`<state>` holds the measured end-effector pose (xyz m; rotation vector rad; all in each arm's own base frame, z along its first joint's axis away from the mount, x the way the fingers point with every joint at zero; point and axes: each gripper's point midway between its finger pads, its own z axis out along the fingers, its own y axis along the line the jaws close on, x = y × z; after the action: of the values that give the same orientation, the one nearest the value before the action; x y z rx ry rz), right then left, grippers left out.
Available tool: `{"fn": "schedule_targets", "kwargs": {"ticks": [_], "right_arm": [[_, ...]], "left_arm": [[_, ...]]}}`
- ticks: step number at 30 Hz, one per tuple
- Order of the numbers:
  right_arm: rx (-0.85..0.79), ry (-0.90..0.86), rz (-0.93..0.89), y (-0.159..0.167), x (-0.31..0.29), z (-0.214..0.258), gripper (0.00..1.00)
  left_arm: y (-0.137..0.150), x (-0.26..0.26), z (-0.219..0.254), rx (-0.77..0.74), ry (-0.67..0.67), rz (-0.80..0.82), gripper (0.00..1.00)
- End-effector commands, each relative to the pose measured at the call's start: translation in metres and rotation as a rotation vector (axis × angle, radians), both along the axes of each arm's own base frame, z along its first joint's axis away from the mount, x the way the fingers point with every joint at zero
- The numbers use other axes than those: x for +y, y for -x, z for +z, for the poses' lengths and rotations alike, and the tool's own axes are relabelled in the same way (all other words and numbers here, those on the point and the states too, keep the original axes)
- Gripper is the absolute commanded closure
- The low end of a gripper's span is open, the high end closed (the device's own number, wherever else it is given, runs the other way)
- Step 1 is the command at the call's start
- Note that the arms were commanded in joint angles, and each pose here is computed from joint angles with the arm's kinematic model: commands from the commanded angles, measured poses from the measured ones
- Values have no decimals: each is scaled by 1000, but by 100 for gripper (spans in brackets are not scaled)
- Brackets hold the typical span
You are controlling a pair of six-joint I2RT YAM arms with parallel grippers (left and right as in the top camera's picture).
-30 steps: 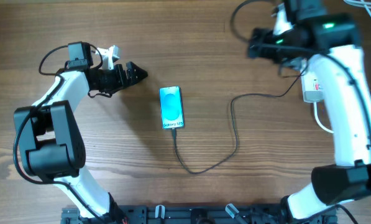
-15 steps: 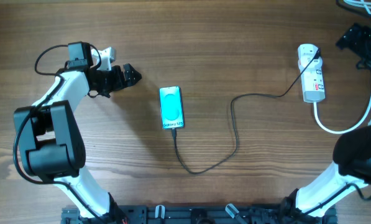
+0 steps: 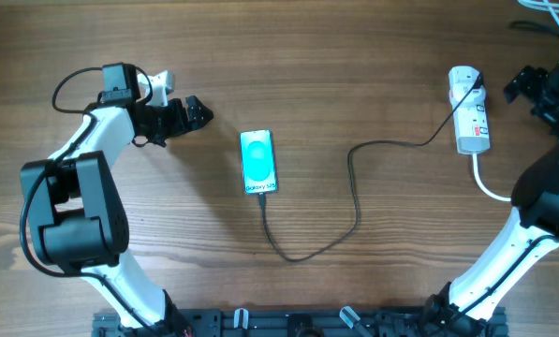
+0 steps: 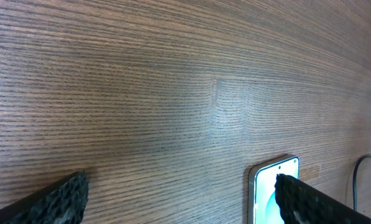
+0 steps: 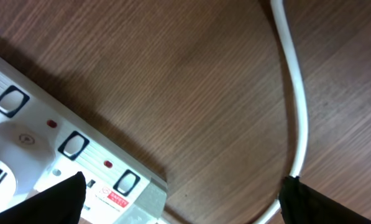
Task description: Plug charger to phone and switch on socket
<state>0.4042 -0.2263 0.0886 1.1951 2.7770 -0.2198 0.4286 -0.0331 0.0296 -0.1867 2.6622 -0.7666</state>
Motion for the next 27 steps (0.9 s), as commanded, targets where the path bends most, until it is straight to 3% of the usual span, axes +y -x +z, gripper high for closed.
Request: {"fn": "schedule_targets", "kwargs": {"ticks": [1, 10, 19, 27], "right_arm": [[14, -59, 13, 0, 11, -31, 0], [-109, -188, 40, -10, 39, -105, 0], [-47, -219, 40, 6, 47, -109, 0], [-85, -259, 67, -1, 54, -108, 1]], "left_arm": [[-3, 2, 7, -23, -15, -2, 0], [-3, 2, 7, -23, -15, -2, 0], [-3, 2, 7, -23, -15, -2, 0], [-3, 2, 7, -23, -15, -2, 0]]}}
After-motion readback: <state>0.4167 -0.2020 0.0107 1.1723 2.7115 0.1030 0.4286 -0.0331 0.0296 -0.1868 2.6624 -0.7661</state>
